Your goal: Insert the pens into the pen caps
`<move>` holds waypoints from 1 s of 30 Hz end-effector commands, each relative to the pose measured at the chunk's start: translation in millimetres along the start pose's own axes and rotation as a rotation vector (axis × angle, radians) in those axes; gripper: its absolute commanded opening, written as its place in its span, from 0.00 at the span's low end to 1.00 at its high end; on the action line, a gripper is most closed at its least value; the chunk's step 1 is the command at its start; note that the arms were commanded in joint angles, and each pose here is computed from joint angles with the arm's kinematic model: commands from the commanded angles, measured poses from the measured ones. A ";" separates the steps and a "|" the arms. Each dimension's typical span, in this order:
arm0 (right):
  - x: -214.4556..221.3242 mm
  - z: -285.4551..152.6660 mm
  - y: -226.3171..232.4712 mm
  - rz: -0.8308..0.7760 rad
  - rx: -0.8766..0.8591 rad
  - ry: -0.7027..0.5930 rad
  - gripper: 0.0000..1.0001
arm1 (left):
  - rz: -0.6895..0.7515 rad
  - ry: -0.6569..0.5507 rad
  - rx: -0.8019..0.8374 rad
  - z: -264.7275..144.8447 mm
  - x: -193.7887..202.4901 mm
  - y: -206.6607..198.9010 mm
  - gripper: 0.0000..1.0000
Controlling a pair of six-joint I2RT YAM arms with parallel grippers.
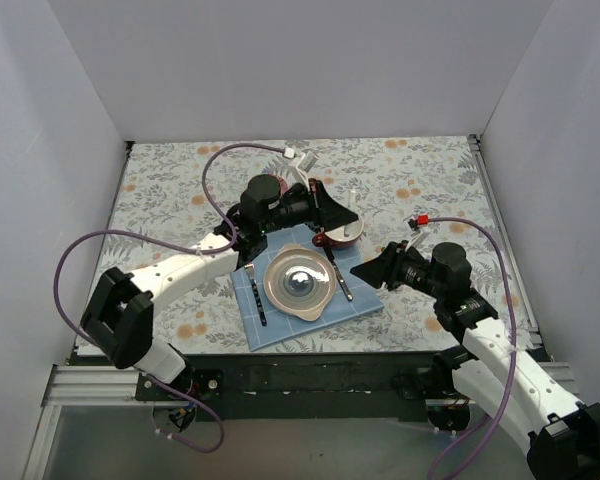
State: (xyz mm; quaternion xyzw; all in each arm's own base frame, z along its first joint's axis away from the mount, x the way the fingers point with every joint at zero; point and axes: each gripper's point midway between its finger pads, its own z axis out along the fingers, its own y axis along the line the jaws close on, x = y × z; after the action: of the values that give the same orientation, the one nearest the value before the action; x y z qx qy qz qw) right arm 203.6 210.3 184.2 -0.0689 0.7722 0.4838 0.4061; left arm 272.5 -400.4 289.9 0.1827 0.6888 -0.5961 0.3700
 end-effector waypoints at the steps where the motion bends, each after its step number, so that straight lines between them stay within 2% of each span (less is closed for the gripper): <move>1: -4.7 -3.5 -10.0 -0.030 0.088 0.002 0.55 | 0.128 -0.129 -0.201 -39.2 -40.9 -2.3 0.00; 4: -26.0 -6.4 -33.1 -0.018 0.270 -0.055 0.55 | 0.196 -0.125 -0.322 -67.1 -42.0 5.7 0.00; 5: -22.1 -7.9 -45.5 0.003 0.337 -0.034 0.55 | 0.242 -0.107 -0.349 -74.5 -39.5 8.6 0.00; 7: -38.9 -11.7 -59.5 -0.003 0.448 -0.084 0.54 | 0.267 -0.059 -0.416 -93.8 -26.3 17.3 0.00; 9: -39.9 -15.5 -78.5 0.005 0.559 -0.073 0.54 | 0.300 -0.033 -0.469 -108.0 -16.2 27.1 0.00; 10: -50.6 -19.7 -85.7 -0.001 0.624 -0.107 0.54 | 0.314 -0.039 -0.480 -118.2 -11.6 27.3 0.00; 16: -57.5 -41.9 -132.0 0.040 0.937 -0.117 0.54 | 0.414 -0.067 -0.547 -153.5 0.2 36.8 0.00; 20: -66.9 -47.3 -148.4 0.047 1.035 -0.111 0.53 | 0.415 -0.062 -0.547 -163.5 15.5 41.8 0.00; 23: -68.9 -58.3 -163.0 0.090 1.126 -0.110 0.53 | 0.402 -0.086 -0.575 -167.0 10.4 42.8 0.00; 26: -69.5 -64.9 -171.3 0.137 1.161 -0.095 0.52 | 0.416 -0.162 -0.702 -185.5 -3.9 55.7 0.00; 30: -69.0 -65.7 -176.3 0.157 1.147 -0.056 0.52 | 0.438 -0.236 -0.752 -200.9 -15.2 54.5 0.00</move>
State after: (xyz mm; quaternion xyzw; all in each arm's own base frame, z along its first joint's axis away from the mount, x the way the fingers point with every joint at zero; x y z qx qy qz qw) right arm 295.3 54.7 112.6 0.2224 0.9046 0.0231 0.3628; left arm 253.2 -219.9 253.9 0.1462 0.7689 -0.2723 0.5597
